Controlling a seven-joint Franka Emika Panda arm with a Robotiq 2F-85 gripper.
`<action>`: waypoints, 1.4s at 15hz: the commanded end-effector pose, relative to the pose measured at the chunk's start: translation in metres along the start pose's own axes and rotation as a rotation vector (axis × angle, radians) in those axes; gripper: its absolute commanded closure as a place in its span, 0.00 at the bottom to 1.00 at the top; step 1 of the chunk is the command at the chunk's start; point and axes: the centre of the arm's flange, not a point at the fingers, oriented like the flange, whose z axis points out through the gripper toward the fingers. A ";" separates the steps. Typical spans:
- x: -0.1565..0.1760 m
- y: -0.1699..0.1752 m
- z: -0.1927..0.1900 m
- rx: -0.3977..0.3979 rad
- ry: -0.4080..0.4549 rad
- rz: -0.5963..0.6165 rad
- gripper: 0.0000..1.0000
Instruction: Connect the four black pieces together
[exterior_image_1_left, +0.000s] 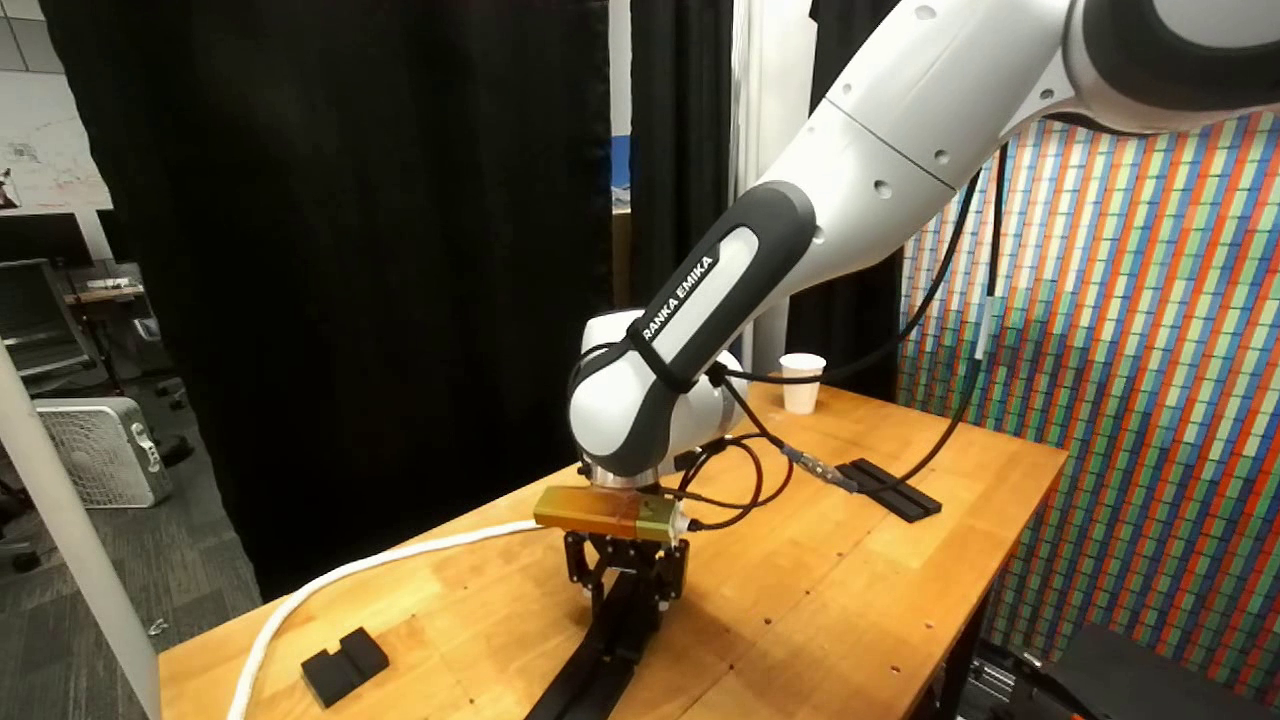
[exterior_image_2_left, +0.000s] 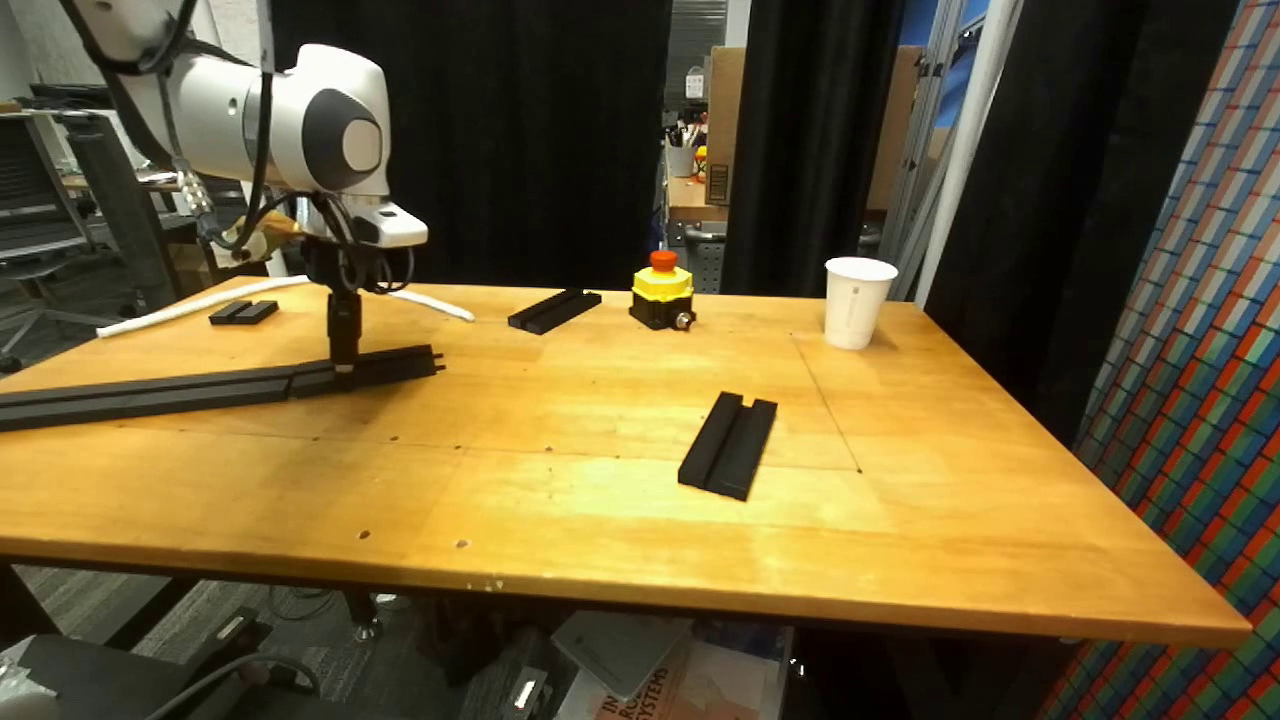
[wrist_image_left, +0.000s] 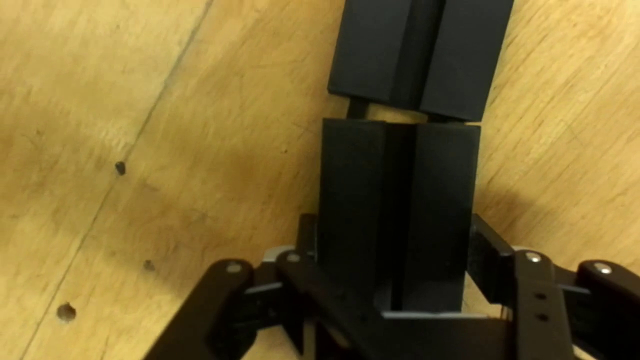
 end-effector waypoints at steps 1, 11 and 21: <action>-0.018 0.010 -0.003 0.041 -0.034 0.084 0.54; -0.027 0.012 0.008 0.072 -0.062 0.229 0.54; -0.025 0.008 0.012 0.052 -0.051 0.187 0.54</action>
